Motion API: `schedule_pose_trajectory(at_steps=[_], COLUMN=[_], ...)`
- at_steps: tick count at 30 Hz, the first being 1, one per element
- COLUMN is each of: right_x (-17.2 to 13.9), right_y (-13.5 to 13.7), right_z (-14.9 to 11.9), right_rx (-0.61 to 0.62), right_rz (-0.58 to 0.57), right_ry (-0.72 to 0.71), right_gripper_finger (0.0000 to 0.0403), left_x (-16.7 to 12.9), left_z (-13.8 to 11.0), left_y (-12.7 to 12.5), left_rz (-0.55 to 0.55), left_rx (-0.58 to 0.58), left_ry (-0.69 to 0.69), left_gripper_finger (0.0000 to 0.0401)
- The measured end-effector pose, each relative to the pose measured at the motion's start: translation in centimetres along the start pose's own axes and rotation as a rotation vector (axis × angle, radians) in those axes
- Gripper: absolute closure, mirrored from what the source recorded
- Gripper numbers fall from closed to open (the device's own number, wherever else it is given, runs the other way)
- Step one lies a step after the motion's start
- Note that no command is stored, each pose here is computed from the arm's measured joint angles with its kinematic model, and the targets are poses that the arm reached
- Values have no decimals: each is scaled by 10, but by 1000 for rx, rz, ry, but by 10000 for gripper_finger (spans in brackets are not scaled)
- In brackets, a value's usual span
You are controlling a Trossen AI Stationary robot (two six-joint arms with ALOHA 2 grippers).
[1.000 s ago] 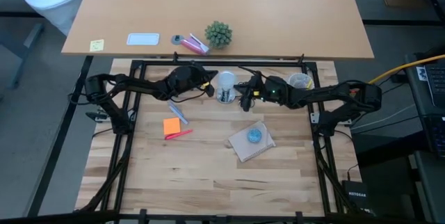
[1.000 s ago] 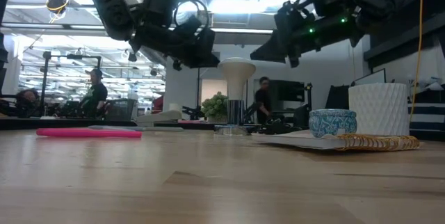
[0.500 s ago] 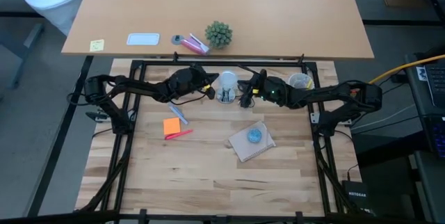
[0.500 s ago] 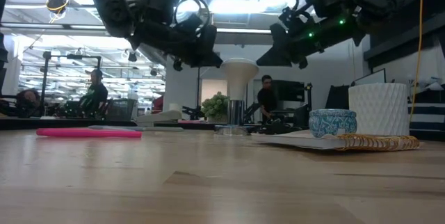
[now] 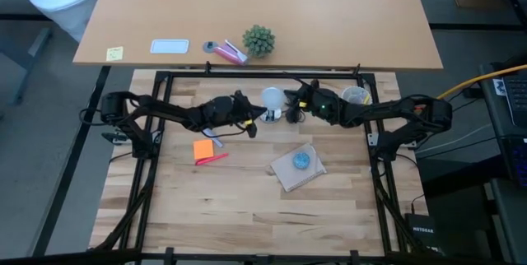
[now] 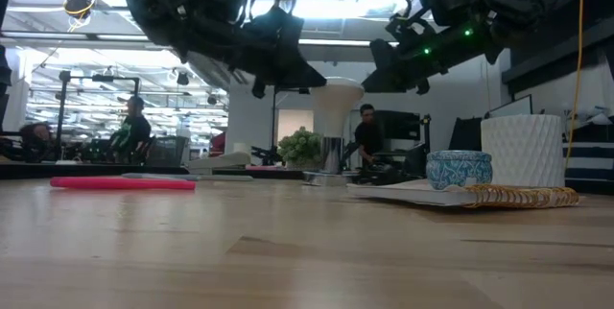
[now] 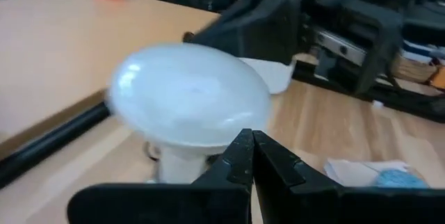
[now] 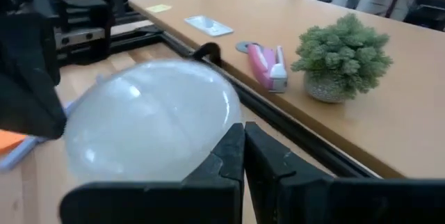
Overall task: Screw lightbulb
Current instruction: Remove the lightbulb from the lamp
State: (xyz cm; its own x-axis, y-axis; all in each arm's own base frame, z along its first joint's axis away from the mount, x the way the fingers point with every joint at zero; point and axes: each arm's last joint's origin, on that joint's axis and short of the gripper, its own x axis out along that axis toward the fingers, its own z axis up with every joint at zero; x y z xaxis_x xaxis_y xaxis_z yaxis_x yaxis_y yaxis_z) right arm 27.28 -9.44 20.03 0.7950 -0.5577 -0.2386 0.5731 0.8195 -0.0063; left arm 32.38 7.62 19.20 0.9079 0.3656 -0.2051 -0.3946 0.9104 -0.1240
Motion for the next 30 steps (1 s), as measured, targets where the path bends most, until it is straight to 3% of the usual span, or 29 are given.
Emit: schedule_pose_trajectory(at_steps=[6, 11, 17, 20, 25, 30], right_x=[-2, -12, -20, -20, -13, -6], right_y=[2, -1, 4, 6, 8, 9], right_z=[7, 20, 25, 23, 13, 3], right_rx=[-83, -89, -27, 2, 37, 32], right_rz=[22, 26, 238, 318, 326, 306], right_ry=[-56, -105, -102, -74, -10, 23], right_gripper_finger=[391, 391, 391, 391, 391, 391], left_x=[-1, 3, 7, 8, 9, 10], left_z=[13, 31, 47, 50, 42, 33], left_y=[-9, -3, 21, 41, 72, 82], left_rz=[-26, 18, 194, 262, 334, 276], left_rx=[40, 80, 153, 160, 102, 58], left_ry=[-124, -220, -270, -260, -151, -48], left_gripper_finger=[401, 401, 401, 401, 401, 401])
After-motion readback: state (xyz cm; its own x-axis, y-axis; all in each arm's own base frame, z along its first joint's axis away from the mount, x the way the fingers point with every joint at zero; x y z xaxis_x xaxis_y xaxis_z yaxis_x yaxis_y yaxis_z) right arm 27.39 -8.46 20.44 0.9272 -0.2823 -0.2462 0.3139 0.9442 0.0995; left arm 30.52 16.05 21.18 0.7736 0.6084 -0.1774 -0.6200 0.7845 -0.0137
